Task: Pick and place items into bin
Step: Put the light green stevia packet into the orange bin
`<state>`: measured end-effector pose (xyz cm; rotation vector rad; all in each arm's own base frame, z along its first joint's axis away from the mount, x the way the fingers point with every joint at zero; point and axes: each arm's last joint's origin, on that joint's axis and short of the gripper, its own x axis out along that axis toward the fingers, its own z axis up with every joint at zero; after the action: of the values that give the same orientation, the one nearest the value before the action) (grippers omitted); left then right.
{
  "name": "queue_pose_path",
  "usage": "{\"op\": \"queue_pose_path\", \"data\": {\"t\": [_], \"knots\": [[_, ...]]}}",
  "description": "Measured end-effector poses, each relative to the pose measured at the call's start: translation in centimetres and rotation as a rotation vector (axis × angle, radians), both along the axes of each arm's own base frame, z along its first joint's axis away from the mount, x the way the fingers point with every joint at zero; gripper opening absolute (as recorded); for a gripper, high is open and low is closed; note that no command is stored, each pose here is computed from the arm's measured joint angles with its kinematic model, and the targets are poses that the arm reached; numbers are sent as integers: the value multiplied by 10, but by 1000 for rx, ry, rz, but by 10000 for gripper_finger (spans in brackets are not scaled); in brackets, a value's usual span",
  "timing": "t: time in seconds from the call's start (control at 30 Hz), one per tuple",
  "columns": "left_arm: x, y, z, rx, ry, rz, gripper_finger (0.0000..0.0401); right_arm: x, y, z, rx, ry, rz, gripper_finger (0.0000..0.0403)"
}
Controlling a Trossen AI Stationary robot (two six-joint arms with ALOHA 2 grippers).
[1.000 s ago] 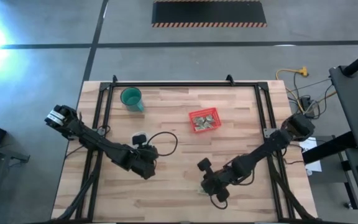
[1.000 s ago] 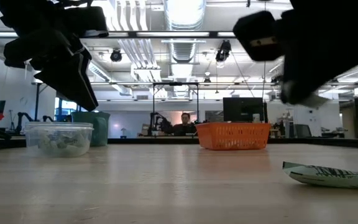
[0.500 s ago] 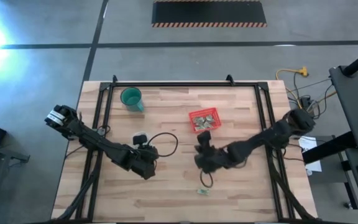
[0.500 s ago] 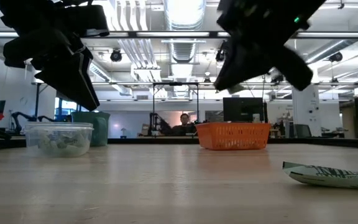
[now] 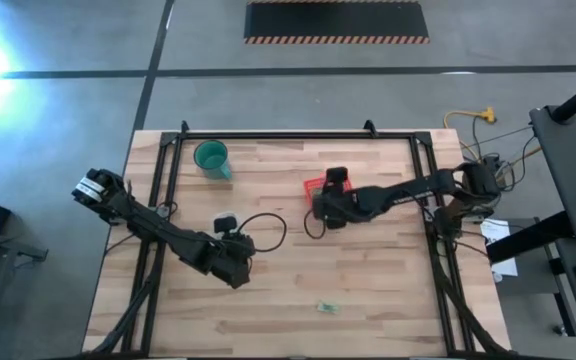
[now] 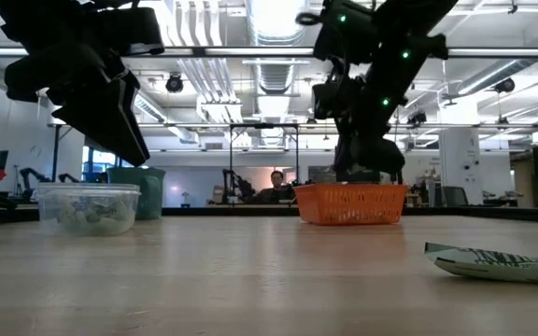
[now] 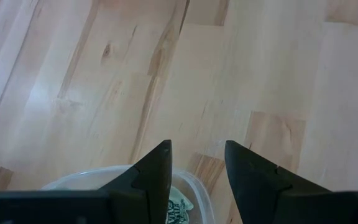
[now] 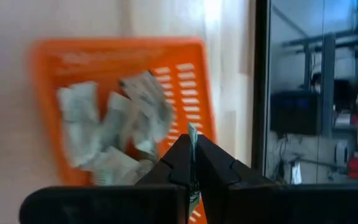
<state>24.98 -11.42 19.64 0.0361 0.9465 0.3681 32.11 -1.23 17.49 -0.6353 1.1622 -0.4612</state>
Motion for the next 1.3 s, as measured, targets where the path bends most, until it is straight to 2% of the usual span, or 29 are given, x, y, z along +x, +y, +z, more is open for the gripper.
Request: {"op": "queue_pose_path", "data": {"t": [0.07, 0.27, 0.4, 0.73, 0.83, 1.0, 1.1, 1.2, 1.3], "knots": [[0, 0, 0, 6, 3, -8, 132, -1, -10, 0, 5, -2, -31, 9], [1, -1, 0, 3, -6, -14, 132, -1, -28, -1, 114, -60, -105, 12], [1, -1, 1, 3, -7, -14, 132, -2, -33, -2, 122, -69, -136, 34], [1, -1, 1, 2, -8, -14, 132, -3, -32, -2, 119, -62, -140, 133], [1, -1, 1, 2, -9, -14, 132, -6, -28, 4, 119, -52, -134, 149], [1, -1, 1, 14, -3, -34, 132, -12, -8, 29, 142, -150, -94, 154], [1, -1, 1, 19, 0, -42, 132, -18, 13, 47, 222, -225, -29, 152], [1, -1, 1, 19, 0, -42, 132, -25, 36, 58, 403, -273, 75, 147], [2, -1, 1, 19, -2, -42, 132, -33, 60, 57, 599, -254, 187, 143]]}}
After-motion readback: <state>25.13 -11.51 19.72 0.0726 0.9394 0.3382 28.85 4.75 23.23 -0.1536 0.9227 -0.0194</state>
